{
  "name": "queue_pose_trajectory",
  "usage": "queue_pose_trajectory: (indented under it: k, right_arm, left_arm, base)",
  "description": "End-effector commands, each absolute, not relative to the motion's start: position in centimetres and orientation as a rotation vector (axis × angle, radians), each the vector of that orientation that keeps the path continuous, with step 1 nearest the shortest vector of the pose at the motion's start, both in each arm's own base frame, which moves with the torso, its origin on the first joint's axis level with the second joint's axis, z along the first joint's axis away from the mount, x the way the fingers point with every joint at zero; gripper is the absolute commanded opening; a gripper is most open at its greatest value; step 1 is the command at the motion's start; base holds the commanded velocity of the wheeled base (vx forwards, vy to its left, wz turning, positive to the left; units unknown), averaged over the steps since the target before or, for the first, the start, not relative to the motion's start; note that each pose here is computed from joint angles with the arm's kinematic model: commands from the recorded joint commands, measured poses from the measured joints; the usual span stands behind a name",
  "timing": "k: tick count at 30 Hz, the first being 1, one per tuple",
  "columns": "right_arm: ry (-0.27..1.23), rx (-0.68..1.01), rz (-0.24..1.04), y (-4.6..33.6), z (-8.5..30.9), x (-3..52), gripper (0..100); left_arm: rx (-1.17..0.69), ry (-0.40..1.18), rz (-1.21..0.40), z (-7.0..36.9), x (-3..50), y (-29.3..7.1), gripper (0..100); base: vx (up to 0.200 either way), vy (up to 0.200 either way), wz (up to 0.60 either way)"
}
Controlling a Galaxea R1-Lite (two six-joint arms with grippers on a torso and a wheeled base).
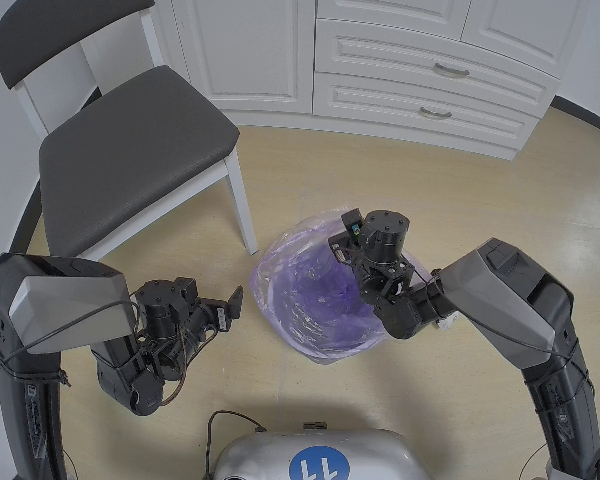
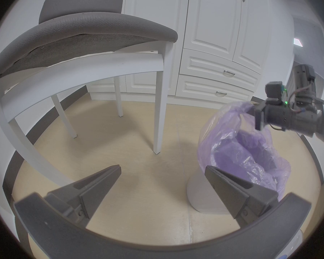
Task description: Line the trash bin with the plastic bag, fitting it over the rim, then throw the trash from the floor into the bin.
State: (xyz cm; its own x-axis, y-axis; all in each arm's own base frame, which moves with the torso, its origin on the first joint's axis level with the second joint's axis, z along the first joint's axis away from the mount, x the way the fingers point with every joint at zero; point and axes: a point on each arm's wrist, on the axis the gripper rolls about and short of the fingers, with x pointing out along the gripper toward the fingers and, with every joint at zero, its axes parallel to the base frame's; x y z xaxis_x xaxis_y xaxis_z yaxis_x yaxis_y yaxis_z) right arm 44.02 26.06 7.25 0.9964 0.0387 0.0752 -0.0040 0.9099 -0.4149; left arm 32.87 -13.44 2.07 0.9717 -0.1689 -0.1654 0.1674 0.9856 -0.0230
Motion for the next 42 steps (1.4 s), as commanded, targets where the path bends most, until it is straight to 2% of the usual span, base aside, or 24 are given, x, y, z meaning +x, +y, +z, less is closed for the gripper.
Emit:
queue_pose_trajectory:
  k: [1, 19, 20, 26, 33, 36, 42]
  right_arm:
    - [-0.167, -0.311, -0.122, 27.3, 3.7, 48.3, 0]
    - [-0.196, -0.289, -0.106, 28.3, 5.3, 47.6, 0]
    - [-0.203, -0.286, -0.098, 28.8, 5.9, 47.2, 100]
    - [-0.202, -0.309, -0.066, 29.6, 8.7, 45.2, 100]
    - [-0.079, -0.426, 0.081, 28.5, 11.5, 40.3, 100]
    - [0.042, -0.492, 0.152, 26.1, 11.8, 37.6, 100]
    - [0.080, -0.368, 0.158, 23.3, 11.0, 35.5, 100]
  left_arm:
    - [-0.011, 0.165, -0.169, 2.1, 33.0, -13.5, 100]
    - [-0.011, 0.159, -0.168, 2.2, 33.0, -13.5, 100]
    - [-0.011, 0.159, -0.167, 2.2, 33.0, -13.4, 100]
    - [-0.011, 0.159, -0.165, 2.3, 33.0, -13.4, 100]
    - [-0.013, 0.156, -0.161, 2.3, 33.1, -13.2, 100]
    - [-0.010, 0.158, -0.164, 2.3, 33.0, -13.3, 100]
    - [-0.010, 0.161, -0.170, 2.1, 33.0, -13.5, 100]
  base:
    - [0.000, 0.000, 0.00]
    - [0.000, 0.000, 0.00]
    - [0.000, 0.000, 0.00]
    - [0.000, 0.000, 0.00]
    - [0.000, 0.000, 0.00]
    - [0.000, 0.000, 0.00]
    - [0.000, 0.000, 0.00]
